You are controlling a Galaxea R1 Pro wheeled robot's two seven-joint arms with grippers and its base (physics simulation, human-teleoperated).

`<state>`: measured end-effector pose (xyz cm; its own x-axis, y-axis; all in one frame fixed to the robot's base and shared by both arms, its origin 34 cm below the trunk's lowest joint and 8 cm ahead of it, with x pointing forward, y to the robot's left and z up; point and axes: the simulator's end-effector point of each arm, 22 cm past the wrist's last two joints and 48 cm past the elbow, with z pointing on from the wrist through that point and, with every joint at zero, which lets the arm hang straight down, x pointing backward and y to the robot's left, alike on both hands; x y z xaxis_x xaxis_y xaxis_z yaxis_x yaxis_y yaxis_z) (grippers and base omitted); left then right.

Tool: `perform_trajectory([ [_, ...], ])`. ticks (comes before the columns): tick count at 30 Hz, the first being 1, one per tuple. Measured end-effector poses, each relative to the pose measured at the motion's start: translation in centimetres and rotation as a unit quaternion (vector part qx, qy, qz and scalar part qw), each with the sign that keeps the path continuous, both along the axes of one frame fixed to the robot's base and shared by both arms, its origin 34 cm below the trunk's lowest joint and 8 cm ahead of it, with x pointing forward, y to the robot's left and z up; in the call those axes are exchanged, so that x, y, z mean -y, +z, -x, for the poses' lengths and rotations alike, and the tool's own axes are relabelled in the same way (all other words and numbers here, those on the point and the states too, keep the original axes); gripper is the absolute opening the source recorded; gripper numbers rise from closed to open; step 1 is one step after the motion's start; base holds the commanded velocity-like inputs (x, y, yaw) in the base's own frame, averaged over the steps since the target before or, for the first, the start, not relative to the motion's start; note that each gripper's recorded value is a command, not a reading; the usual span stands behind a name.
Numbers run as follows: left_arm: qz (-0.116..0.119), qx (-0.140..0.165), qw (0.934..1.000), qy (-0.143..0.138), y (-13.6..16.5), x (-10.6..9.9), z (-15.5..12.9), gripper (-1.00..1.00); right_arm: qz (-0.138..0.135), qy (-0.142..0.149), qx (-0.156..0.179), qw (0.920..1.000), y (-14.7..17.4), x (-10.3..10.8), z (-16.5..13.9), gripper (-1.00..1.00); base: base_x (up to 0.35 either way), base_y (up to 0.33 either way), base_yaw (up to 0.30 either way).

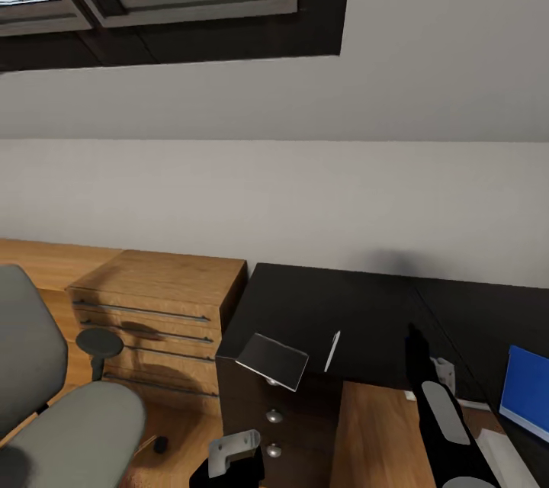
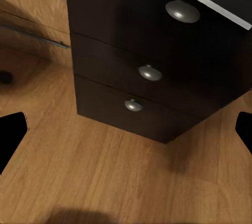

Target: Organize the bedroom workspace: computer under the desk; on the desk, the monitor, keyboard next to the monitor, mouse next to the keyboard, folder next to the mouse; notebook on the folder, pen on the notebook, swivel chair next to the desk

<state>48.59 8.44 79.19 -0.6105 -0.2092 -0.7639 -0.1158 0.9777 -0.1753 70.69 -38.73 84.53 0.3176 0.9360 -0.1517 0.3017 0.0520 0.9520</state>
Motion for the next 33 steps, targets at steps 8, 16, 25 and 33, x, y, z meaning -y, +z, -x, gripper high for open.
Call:
perform_trajectory([
  [8, 0.000, 0.003, 1.0000, 0.000, 0.2, 0.0, 0.0, 1.00, 0.001, 0.001, 0.002, 1.0000, 0.4, -0.1, 0.0, 1.00, 0.000, 0.000, 0.235],
  [16, 0.000, 0.006, 1.0000, 0.000, 0.4, 0.0, -0.1, 1.00, 0.010, 0.014, 0.004, 0.9998, 0.9, -1.1, -0.4, 1.00, 0.000, 0.000, 0.239],
  [25, -0.001, 0.008, 0.9998, 0.016, 0.5, -1.3, -0.6, 1.00, 0.031, 0.051, 0.006, 0.9982, 1.7, -4.0, -1.3, 1.00, 0.000, 0.000, 0.239],
  [33, -0.002, 0.008, 0.9993, 0.036, 0.6, -2.8, -1.3, 1.00, 0.048, 0.080, 0.008, 0.9956, 2.2, -6.1, -1.9, 1.00, 0.000, 0.000, 0.204],
])
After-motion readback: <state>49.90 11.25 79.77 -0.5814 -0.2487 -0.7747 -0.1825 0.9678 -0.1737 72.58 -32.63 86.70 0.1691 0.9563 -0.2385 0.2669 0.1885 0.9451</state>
